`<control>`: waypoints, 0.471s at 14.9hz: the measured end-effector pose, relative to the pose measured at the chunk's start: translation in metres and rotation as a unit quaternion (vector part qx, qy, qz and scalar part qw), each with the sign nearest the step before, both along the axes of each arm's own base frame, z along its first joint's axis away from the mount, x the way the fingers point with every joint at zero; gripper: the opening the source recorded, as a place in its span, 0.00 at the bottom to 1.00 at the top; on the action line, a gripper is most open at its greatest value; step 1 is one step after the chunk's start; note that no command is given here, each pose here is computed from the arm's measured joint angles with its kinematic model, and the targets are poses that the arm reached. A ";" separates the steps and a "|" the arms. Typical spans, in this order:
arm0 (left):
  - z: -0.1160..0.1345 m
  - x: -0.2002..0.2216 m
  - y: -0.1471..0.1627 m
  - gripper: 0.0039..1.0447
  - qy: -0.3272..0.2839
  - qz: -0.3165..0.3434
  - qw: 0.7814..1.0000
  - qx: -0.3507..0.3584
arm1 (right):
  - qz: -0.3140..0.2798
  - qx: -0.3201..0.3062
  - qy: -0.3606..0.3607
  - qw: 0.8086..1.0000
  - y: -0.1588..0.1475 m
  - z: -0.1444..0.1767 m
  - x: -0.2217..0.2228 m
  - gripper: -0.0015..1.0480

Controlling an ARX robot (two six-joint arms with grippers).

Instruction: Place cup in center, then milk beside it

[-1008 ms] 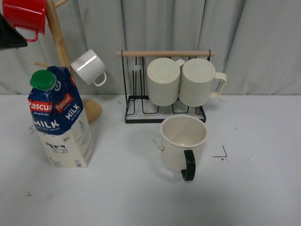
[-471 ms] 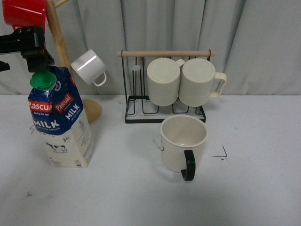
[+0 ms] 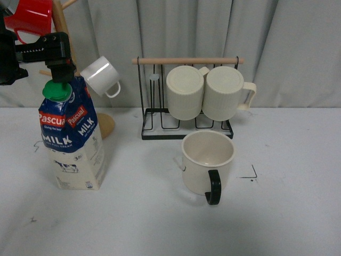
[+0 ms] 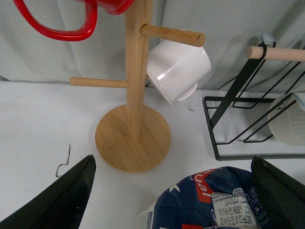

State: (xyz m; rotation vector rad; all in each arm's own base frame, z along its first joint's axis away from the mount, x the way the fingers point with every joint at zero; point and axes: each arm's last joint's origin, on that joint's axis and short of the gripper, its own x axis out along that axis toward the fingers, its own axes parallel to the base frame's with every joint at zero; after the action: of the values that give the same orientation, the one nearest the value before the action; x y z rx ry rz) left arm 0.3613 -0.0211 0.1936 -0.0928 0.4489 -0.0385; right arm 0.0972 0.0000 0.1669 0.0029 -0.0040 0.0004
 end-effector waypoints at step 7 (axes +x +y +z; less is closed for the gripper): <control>0.006 -0.007 0.017 0.94 -0.006 -0.035 0.998 -0.044 | 0.000 0.000 0.000 1.000 0.000 0.000 0.000 0.94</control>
State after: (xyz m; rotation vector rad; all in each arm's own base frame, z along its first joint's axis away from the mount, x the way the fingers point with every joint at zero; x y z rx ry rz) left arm 0.3543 -0.0042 0.1991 -0.1631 0.4382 -0.1285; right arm 0.0972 0.0000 0.1669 0.0029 -0.0040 0.0004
